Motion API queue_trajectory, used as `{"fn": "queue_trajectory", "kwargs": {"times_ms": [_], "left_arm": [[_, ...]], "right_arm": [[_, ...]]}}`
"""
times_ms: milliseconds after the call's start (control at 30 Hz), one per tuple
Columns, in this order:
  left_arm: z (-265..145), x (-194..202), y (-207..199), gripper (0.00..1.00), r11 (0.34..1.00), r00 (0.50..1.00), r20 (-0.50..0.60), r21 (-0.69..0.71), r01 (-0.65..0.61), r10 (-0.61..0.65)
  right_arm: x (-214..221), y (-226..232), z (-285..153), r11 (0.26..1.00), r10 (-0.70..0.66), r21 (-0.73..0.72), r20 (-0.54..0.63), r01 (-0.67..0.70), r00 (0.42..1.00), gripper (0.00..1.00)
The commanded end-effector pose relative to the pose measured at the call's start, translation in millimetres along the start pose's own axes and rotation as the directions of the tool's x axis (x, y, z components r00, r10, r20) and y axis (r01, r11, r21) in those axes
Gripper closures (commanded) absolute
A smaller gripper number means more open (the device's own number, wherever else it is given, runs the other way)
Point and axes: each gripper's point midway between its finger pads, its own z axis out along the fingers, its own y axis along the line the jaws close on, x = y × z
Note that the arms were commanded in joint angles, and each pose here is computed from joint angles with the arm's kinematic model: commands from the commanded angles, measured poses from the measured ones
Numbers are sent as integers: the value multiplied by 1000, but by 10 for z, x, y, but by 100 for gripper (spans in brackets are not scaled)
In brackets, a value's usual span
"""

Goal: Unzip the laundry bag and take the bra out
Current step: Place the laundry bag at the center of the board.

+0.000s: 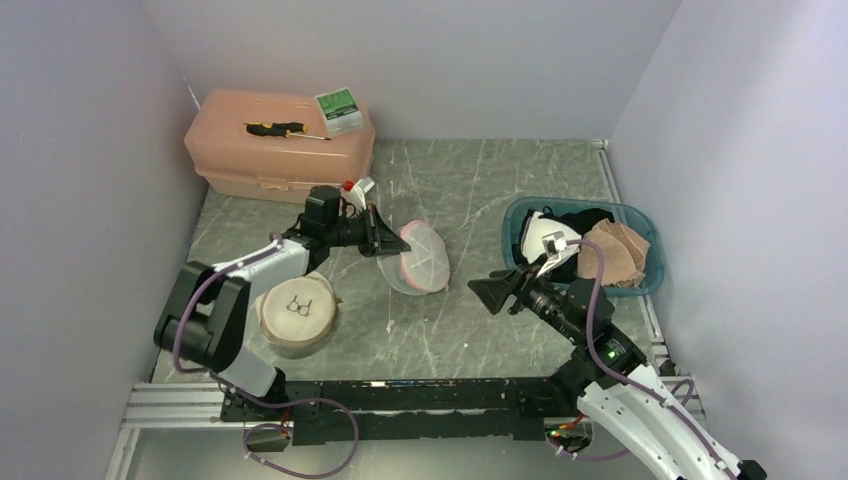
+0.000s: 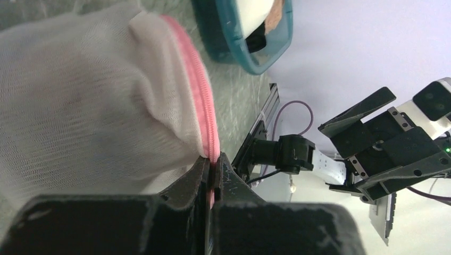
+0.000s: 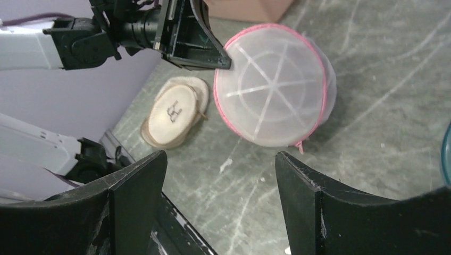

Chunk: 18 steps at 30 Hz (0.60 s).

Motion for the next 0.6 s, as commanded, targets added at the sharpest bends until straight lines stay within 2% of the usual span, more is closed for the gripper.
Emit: {"fn": "queue_trajectory", "kwargs": {"times_ms": [0,100,200,300,367,500,567], "left_arm": [[125,31,45,97,995,1000,-16,97,-4,6],[104,91,145,97,998,1000,-9,55,13,-12],[-7,62,192,97,999,999,34,-45,-28,29],[-173,22,208,90,986,994,72,-157,-64,76],[-282,10,222,79,972,990,93,-219,-81,103],[-498,58,316,52,939,986,126,-339,-57,106],[-613,82,358,44,920,983,154,-391,-36,104]], "right_arm": [[249,-212,50,997,40,66,-57,-36,998,23],[449,-256,94,996,69,62,-123,-61,990,24],[576,-274,130,996,82,48,-158,-75,984,25],[640,-261,173,996,87,27,-180,-84,980,25],[659,-249,211,996,91,15,-189,-89,978,26],[675,-224,333,994,105,-2,-207,-107,973,26],[682,-264,406,992,125,21,-209,-123,970,27]]}}
